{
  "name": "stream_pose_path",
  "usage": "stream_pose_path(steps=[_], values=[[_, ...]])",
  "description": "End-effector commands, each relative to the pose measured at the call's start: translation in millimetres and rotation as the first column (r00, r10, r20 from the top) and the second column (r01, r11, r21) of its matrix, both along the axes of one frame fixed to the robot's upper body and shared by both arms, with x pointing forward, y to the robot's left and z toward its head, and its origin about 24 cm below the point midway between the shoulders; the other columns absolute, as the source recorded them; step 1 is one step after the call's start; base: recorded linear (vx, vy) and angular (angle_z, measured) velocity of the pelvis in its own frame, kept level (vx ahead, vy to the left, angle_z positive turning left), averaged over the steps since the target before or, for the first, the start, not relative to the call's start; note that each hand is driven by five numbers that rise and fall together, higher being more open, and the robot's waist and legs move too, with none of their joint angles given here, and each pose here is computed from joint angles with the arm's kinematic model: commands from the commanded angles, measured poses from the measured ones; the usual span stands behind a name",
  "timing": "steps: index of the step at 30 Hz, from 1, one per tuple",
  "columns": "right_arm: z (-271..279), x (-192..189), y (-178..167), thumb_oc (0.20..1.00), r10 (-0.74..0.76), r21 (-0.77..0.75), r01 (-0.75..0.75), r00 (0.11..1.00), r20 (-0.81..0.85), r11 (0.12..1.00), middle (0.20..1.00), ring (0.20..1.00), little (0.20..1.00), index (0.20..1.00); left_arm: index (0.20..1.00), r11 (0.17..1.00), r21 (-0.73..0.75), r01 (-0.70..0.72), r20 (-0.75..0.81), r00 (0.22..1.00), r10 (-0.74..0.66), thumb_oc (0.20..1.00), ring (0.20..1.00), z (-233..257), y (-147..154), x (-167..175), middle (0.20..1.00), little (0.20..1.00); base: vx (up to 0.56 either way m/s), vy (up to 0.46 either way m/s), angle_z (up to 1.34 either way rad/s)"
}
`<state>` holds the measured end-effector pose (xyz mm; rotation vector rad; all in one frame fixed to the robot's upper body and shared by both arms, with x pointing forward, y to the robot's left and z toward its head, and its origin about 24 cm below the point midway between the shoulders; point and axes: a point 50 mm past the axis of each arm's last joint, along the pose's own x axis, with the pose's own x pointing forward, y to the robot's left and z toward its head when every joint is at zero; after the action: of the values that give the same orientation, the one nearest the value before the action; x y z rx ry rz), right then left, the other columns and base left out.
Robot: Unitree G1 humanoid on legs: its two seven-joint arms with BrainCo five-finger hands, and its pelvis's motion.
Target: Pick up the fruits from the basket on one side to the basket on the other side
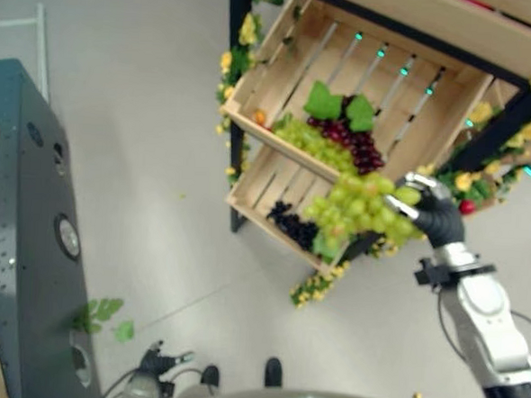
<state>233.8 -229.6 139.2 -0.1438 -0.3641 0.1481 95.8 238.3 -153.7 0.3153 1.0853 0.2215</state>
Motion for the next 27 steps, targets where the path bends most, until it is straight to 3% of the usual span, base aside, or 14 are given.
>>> stream_pose_path(steps=[1,7,16,27], values=[[54,-6,-6,0.2,0.001,0.051,-0.015,0.966,0.257,0.999,0.2,0.2,0.2,0.2,1.0,0.997,-0.012,0.079,-0.072,0.994,-0.08,1.0,1.0,-6,-10,-8,1.0,1.0,0.0,0.0,0.0],[61,-5,-10,0.2,-0.006,0.058,-0.01,0.962,0.274,0.998,0.2,0.2,0.2,0.2,1.0,0.996,-0.023,0.091,-0.087,0.992,-0.093,1.0,1.0,-8,-12,-10,1.0,1.0,0.0,0.0,0.0],[81,9,-40,0.2,-0.155,0.058,0.144,0.939,0.307,0.988,0.2,0.2,0.2,0.2,1.0,0.993,-0.034,0.113,-0.129,0.985,-0.116,1.0,1.0,-10,-14,-18,1.0,1.0,0.0,0.0,0.0],[98,49,-76,0.2,-0.32,0.044,0.319,0.919,0.23,0.947,0.2,0.2,0.2,0.2,1.0,0.991,-0.06,0.122,-0.178,0.975,-0.131,1.0,1.0,-15,-21,-32,1.0,1.0,0.0,0.001,0.0]])
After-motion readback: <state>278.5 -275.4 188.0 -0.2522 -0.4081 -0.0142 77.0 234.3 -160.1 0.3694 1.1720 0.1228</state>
